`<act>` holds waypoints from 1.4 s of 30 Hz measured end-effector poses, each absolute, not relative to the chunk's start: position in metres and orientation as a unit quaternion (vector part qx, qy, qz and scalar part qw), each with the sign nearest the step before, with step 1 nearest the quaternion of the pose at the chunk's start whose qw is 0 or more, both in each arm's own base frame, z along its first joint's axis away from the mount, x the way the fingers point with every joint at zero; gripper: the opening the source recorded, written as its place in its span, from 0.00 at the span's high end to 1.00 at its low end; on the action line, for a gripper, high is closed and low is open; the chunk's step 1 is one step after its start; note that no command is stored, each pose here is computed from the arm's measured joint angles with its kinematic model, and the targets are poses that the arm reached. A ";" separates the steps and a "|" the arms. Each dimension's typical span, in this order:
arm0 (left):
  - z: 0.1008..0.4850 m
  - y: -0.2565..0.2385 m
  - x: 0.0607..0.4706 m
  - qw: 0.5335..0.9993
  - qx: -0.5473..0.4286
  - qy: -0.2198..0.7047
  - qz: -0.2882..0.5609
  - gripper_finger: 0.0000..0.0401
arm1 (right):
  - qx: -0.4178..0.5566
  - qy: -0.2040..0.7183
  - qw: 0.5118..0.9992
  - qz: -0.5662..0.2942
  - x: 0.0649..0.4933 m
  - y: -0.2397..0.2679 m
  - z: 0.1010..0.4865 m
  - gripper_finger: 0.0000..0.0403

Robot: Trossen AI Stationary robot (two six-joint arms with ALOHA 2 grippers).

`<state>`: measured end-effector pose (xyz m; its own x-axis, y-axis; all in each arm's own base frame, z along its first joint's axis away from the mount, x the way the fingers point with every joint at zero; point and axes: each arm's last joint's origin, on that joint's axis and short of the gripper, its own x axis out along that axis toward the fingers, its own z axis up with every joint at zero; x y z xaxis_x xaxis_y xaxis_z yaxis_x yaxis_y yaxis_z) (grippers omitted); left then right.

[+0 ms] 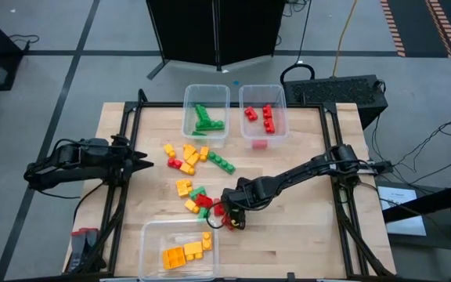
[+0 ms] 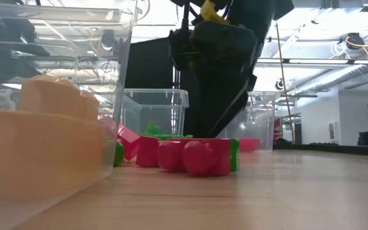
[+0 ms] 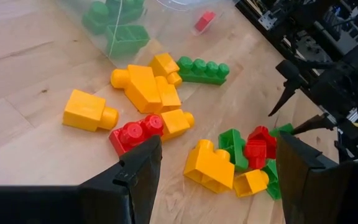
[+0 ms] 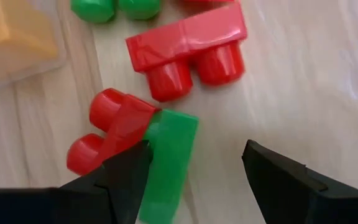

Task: Sort blocks
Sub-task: Put the green game piece into the top left transparent bin

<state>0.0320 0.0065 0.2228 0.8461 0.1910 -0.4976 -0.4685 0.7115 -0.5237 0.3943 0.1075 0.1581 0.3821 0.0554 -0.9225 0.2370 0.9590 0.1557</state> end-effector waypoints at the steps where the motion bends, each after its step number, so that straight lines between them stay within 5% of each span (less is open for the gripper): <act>1: 0.223 0.007 0.032 0.901 -0.333 0.208 0.183 0.48 | 0.130 0.557 0.819 -0.056 0.394 0.108 0.155 0.38; 12: 0.223 0.007 0.032 0.901 -0.332 0.209 0.183 0.48 | 0.138 0.575 0.805 -0.053 0.394 0.108 0.148 0.42; 22: 0.223 0.007 0.032 0.901 -0.332 0.209 0.183 0.48 | 0.137 0.587 0.796 -0.053 0.391 0.107 0.147 0.88; 42: 0.223 0.007 0.032 0.901 -0.332 0.208 0.183 0.48 | 0.132 0.608 0.765 -0.163 0.371 0.090 0.166 0.89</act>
